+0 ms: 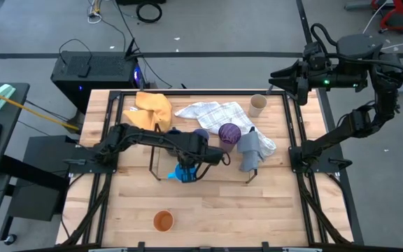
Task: Stack small to large cups/mugs on shelf
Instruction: Put the light blue mug on the shelf
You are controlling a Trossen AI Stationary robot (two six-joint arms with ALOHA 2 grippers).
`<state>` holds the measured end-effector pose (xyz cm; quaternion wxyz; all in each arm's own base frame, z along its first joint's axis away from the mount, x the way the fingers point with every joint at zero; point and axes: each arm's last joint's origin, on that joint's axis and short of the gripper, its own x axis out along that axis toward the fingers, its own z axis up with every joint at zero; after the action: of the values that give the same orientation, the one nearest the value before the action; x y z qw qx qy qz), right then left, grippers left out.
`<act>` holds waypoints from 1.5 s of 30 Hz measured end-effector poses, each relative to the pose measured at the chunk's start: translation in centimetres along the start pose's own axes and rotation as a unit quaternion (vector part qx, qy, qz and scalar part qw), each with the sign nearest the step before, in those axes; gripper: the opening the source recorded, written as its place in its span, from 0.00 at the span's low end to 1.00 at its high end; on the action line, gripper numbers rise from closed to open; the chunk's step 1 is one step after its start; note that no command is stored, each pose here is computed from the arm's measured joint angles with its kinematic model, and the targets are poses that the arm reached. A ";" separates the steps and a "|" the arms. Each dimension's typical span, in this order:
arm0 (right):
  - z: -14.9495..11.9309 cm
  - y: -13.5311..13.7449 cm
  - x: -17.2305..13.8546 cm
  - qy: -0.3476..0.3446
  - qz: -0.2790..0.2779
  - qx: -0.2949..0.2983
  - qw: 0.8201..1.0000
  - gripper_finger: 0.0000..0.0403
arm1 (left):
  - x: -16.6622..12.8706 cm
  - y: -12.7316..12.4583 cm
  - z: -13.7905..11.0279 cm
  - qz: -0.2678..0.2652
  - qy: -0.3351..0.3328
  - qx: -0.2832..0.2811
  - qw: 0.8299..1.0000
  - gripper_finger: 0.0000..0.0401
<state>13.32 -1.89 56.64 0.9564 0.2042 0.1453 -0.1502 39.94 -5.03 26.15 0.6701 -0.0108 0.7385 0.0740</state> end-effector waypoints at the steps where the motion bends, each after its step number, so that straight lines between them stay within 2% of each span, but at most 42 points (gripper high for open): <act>1: 0.0 0.0 0.0 0.000 0.000 0.000 1.000 0.39 | 0.0 0.1 0.0 0.000 0.000 -0.002 1.000 0.03; 8: 0.0 0.0 -0.1 -0.001 0.000 -0.001 1.000 0.39 | 1.2 1.1 0.0 -0.007 0.026 -0.039 0.999 0.03; 16: 0.0 0.0 -0.3 -0.003 0.001 0.000 1.000 0.39 | 1.8 1.3 -0.4 -0.005 0.044 -0.054 0.998 0.03; 25: 0.0 0.0 -0.3 -0.003 0.001 0.000 1.000 0.39 | 1.9 2.4 -0.2 -0.003 0.044 -0.069 0.997 0.03; 33: 0.0 -0.1 -0.4 -0.004 0.002 0.001 1.000 0.39 | 2.0 3.3 -0.1 0.005 0.043 -0.106 0.993 0.03; 45: 0.0 -0.1 -0.4 -0.004 0.002 0.000 1.000 0.39 | 2.0 3.3 0.1 0.007 0.037 -0.120 0.992 0.03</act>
<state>12.96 -1.85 56.73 0.9572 0.2035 0.1414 -0.1492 39.41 -1.55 24.49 0.6353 -0.0887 0.7488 0.1668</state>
